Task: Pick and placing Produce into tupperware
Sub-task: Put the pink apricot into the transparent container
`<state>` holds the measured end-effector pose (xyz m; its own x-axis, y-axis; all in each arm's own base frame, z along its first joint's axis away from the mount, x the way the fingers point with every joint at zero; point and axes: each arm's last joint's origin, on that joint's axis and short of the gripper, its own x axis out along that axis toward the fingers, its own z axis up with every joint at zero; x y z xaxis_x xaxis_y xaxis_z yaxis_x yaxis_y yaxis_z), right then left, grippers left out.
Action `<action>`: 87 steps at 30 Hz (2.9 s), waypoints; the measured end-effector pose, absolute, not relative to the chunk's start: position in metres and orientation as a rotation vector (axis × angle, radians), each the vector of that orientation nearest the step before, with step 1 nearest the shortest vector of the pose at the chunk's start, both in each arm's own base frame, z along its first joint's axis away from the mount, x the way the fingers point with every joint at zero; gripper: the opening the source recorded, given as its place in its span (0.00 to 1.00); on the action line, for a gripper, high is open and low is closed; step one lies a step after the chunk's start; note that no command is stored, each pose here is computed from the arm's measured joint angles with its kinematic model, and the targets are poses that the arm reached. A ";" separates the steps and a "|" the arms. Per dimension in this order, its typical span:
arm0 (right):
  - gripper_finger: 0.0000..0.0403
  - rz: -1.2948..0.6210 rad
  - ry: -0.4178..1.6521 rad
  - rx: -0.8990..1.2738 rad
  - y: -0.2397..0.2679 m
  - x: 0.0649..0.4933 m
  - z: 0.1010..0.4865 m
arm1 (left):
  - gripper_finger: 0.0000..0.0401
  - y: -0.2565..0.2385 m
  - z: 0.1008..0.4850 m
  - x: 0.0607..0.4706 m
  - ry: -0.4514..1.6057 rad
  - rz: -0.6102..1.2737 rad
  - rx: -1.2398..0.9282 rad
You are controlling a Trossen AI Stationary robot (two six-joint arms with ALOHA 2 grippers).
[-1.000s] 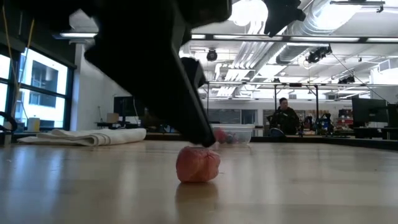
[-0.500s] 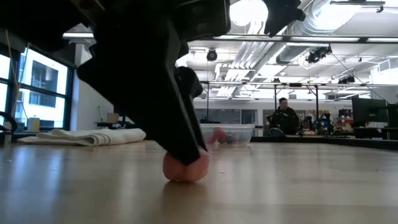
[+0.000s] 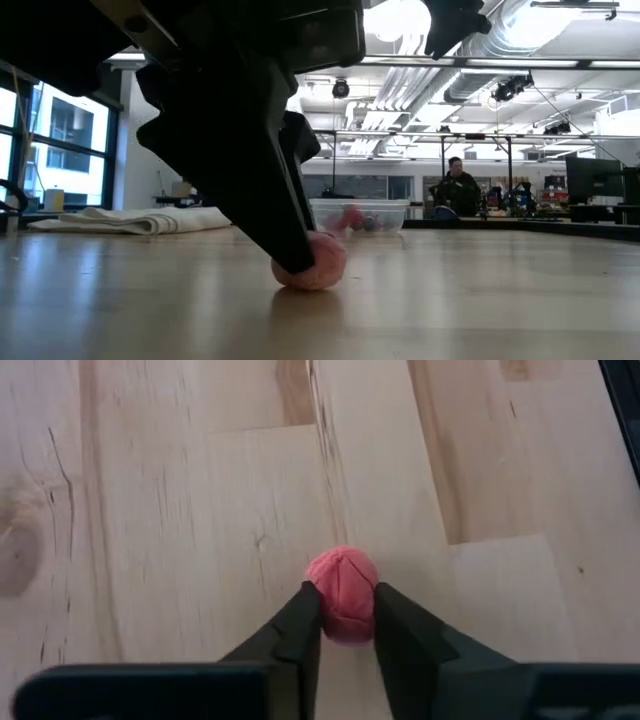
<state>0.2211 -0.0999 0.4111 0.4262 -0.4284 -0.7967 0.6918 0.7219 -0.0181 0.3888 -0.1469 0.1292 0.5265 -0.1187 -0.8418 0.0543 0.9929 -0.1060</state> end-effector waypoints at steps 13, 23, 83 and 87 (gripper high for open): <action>0.30 -0.716 0.882 0.336 -0.100 0.221 0.411 | 0.09 -0.147 0.130 0.389 1.006 -0.092 -0.087; 0.30 -0.638 0.884 0.382 -0.098 0.222 0.411 | 0.13 -0.133 0.184 0.398 0.967 0.014 -0.026; 0.30 -0.200 0.440 0.123 0.073 0.260 0.444 | 0.15 -0.032 0.443 0.371 0.546 0.325 0.270; 0.30 -0.205 0.427 0.154 0.073 0.251 0.449 | 0.15 -0.034 0.442 0.371 0.550 0.312 0.271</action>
